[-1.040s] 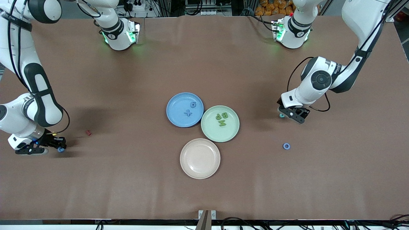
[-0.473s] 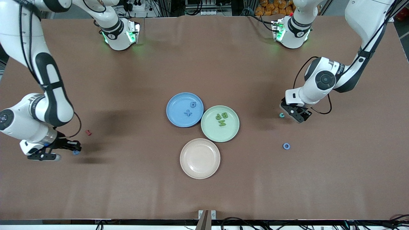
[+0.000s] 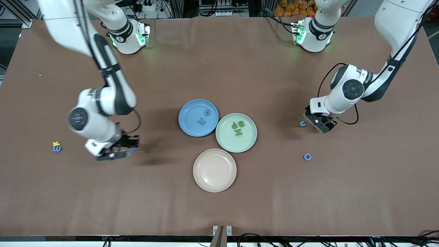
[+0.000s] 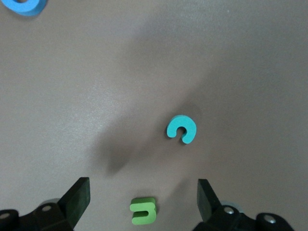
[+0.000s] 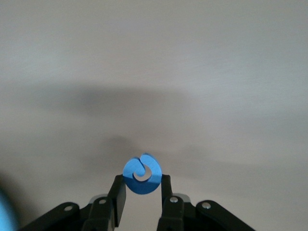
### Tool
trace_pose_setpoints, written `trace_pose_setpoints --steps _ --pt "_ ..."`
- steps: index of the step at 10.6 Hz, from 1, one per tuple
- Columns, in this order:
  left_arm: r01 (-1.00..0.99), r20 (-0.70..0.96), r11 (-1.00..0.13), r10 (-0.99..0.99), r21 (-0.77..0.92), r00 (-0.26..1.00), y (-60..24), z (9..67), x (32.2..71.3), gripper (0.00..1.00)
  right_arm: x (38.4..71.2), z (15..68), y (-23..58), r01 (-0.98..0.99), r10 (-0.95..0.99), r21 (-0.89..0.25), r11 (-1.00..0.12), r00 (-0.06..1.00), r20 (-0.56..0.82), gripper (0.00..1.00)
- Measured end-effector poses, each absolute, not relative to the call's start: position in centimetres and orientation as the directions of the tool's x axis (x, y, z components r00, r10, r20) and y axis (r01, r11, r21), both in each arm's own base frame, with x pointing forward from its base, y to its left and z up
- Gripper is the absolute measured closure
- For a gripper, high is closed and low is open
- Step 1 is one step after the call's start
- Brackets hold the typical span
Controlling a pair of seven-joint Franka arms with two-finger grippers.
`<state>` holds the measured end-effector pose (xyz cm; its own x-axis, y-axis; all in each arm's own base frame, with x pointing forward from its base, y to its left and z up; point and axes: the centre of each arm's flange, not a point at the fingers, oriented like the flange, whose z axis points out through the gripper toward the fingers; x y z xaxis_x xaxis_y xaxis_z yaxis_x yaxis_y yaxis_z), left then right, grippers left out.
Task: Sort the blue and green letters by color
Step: 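Release the e on the blue plate while the left gripper reaches green u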
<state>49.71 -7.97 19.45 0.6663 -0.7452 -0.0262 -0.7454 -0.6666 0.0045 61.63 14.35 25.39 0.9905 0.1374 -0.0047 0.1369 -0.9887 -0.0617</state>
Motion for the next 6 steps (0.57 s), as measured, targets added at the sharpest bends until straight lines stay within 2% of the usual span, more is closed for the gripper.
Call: trace_pose_setpoints --steps 3,6 --pt "-0.746 -0.044 -0.666 -0.745 0.006 0.665 -5.3 18.1 49.6 0.07 56.8 25.6 27.4 0.290 0.291 -0.059 -0.955 0.957 -0.013 0.66" --pt "-0.745 -0.041 -0.666 -0.746 0.024 0.665 -5.1 17.3 49.4 0.14 51.8 25.5 35.9 0.377 0.380 -0.073 -0.923 0.925 -0.021 0.66"
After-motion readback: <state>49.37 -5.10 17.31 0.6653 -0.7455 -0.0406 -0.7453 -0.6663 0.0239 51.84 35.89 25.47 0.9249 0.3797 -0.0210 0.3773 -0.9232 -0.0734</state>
